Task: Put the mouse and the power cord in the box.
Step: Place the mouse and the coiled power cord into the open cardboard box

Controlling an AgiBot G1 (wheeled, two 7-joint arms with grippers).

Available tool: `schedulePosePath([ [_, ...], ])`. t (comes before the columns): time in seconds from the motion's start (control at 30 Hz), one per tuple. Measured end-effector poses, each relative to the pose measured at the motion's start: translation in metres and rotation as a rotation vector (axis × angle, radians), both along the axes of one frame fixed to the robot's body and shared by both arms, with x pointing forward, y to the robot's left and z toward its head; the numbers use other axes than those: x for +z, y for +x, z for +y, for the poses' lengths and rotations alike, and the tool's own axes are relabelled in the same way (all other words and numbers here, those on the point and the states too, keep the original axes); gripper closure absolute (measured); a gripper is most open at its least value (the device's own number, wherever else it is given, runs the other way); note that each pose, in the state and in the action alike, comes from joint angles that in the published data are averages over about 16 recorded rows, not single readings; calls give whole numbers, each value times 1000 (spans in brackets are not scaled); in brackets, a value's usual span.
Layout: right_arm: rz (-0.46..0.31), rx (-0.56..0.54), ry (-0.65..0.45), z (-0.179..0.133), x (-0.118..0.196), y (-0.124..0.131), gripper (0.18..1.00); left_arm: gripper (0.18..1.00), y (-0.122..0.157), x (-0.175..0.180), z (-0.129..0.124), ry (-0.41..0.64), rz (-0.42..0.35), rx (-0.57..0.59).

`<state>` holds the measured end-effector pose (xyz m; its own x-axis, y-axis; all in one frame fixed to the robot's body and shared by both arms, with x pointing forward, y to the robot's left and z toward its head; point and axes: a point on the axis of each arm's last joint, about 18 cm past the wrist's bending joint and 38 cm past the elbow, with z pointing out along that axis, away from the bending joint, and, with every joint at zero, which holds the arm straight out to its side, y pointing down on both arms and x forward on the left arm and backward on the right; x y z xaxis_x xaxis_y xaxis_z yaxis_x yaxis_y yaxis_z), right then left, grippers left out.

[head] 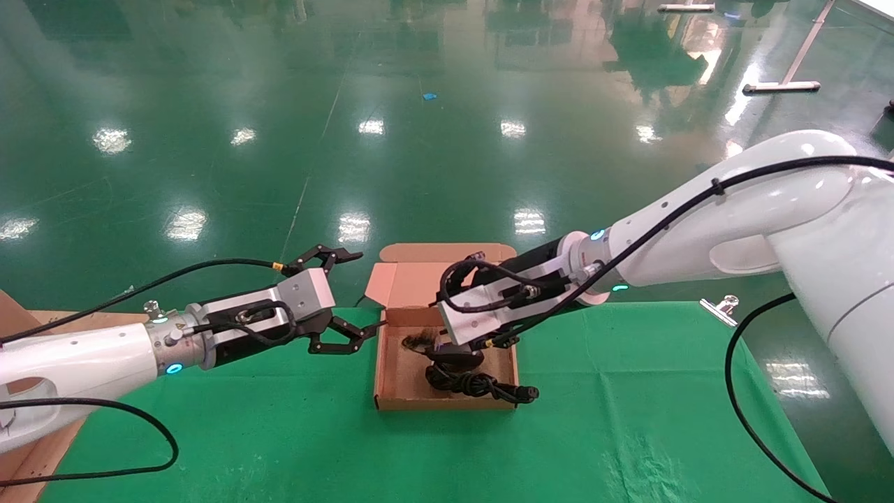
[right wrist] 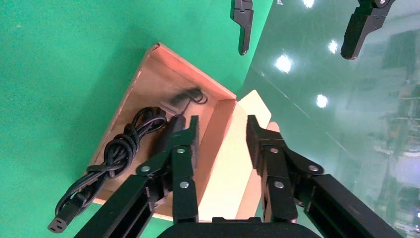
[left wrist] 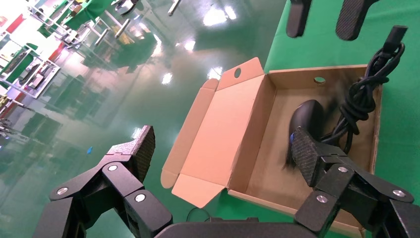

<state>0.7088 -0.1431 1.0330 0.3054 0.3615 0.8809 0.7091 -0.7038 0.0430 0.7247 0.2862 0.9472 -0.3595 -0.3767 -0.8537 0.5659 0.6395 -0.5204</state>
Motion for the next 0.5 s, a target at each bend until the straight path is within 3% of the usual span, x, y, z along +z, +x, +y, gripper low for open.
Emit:
schedulePosePath([
  [0.27, 20, 3, 33, -5, 0, -3, 706, 183, -2, 0, -2, -16, 9, -12],
  [0.5, 78, 14, 144, -15, -7, -10, 563, 183, -13, 3, -4, -84, 35, -65],
])
